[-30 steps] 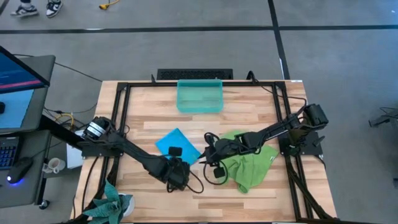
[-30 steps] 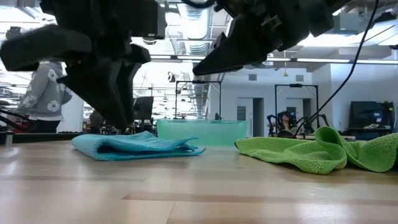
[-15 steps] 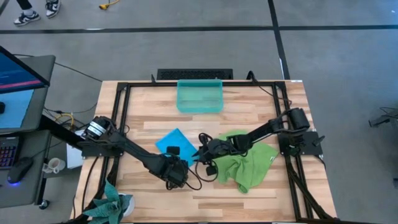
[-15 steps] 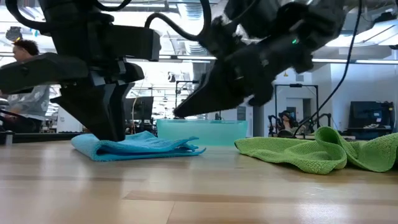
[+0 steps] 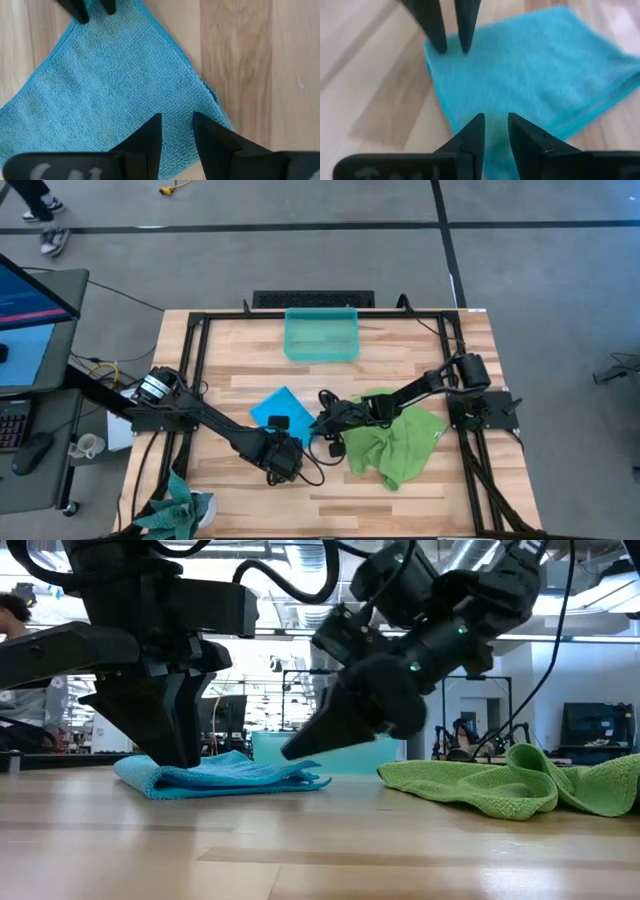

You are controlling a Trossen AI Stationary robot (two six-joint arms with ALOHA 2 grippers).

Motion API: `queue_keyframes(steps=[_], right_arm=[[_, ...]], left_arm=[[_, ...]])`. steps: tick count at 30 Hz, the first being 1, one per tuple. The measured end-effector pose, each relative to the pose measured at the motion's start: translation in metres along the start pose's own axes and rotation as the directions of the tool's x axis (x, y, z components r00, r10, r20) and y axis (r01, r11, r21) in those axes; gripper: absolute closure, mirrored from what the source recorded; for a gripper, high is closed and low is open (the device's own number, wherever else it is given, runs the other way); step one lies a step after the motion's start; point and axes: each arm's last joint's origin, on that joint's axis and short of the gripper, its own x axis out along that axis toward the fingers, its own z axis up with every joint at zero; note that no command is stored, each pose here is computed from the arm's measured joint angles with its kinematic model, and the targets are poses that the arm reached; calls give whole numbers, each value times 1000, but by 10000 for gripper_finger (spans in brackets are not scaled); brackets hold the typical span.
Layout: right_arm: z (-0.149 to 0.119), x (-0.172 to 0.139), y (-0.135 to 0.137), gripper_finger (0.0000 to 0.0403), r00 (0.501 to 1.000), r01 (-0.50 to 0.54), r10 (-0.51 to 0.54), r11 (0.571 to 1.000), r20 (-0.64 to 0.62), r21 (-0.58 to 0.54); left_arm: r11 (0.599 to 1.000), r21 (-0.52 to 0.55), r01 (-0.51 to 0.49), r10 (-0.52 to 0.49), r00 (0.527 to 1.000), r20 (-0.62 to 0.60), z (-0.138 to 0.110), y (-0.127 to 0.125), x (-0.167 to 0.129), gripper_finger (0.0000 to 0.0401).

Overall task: Roll microfiber towels into tight, uniform cylinder then place into a basket
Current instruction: Roll the blue microfiber cloth

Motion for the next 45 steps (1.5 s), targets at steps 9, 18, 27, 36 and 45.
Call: queue_keyframes(steps=[9,18,27,36,45], right_arm=[[-15,4,-4,296,996,3,1,999,-91,49],[-16,4,-8,296,995,13,-4,995,-100,95],[-17,4,-11,296,994,29,-15,992,-107,124],[-17,4,-12,296,994,31,-16,991,-110,132],[-18,3,-7,296,991,45,-8,957,-132,285]], left_arm=[[1000,0,8,-8,1000,-2,0,0,0,298],[999,1,38,-38,999,-10,0,-2,-1,298],[997,30,68,-69,996,62,6,-8,-3,298],[997,-41,70,-71,997,-12,-12,2,14,298],[994,-72,86,-89,995,-42,-16,3,17,298]])
